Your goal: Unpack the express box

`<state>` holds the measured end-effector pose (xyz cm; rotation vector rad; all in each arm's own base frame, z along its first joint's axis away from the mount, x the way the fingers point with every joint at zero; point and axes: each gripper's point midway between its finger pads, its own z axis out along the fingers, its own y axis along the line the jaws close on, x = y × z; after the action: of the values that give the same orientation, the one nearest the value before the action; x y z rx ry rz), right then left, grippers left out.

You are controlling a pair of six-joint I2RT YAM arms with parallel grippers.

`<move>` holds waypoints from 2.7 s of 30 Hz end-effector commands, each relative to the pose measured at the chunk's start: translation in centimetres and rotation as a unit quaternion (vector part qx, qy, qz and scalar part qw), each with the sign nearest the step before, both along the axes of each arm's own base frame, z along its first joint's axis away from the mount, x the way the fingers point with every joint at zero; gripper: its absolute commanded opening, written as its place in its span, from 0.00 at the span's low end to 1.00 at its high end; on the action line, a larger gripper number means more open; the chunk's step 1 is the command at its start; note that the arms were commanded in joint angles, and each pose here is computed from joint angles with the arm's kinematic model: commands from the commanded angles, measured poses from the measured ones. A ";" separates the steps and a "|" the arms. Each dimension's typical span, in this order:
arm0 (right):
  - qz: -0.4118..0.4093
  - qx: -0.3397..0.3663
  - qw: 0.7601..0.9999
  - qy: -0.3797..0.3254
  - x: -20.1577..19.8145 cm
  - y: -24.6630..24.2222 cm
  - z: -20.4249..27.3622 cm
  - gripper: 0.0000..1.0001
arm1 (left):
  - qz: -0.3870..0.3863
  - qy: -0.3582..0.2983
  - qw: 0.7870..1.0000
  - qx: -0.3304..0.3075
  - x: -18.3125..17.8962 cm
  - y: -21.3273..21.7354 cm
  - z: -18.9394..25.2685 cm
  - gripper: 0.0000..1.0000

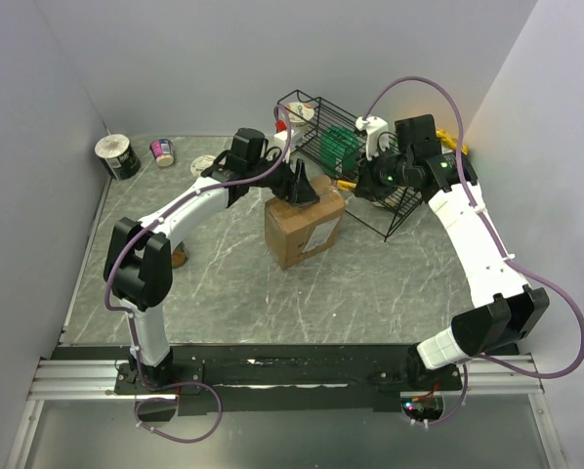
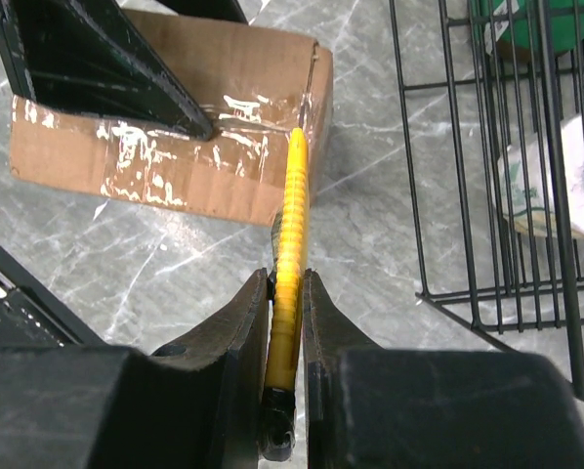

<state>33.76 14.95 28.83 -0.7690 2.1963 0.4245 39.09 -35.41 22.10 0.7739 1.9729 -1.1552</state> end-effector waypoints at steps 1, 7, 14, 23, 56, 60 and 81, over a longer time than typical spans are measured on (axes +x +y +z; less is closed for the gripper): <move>-0.002 -0.010 1.000 0.002 -2.0 -1.1 1.4 0.00 | 0.039 0.024 0.997 0.062 1.1 1.5 -5.2 0.73; -0.003 -0.017 1.000 0.008 -2.4 -1.6 1.3 0.00 | 0.040 0.025 0.997 0.063 1.3 1.5 -5.4 0.73; 0.001 -0.031 0.999 0.021 -2.9 -2.1 1.0 0.00 | 0.042 0.023 0.997 0.064 1.3 1.5 -5.4 0.73; 0.013 -0.051 0.998 0.046 -4.2 -2.7 0.4 0.00 | 0.046 0.019 0.997 0.066 1.5 1.6 -5.2 0.73; -0.020 0.029 0.999 -0.003 3.9 -0.9 5.7 0.00 | 0.018 0.000 0.997 0.076 -0.7 0.6 -5.0 0.75; -0.002 0.014 1.000 0.023 2.6 0.4 4.0 0.00 | 0.021 -0.002 0.997 0.079 -0.6 0.7 -5.0 0.75; -0.002 -0.023 0.999 0.043 1.9 0.7 2.0 0.00 | 0.021 0.005 0.997 0.077 -0.6 0.5 -5.4 0.76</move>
<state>36.34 15.51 30.22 -0.7709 2.3115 0.4217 39.21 -36.05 22.35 0.7932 1.9206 -1.0974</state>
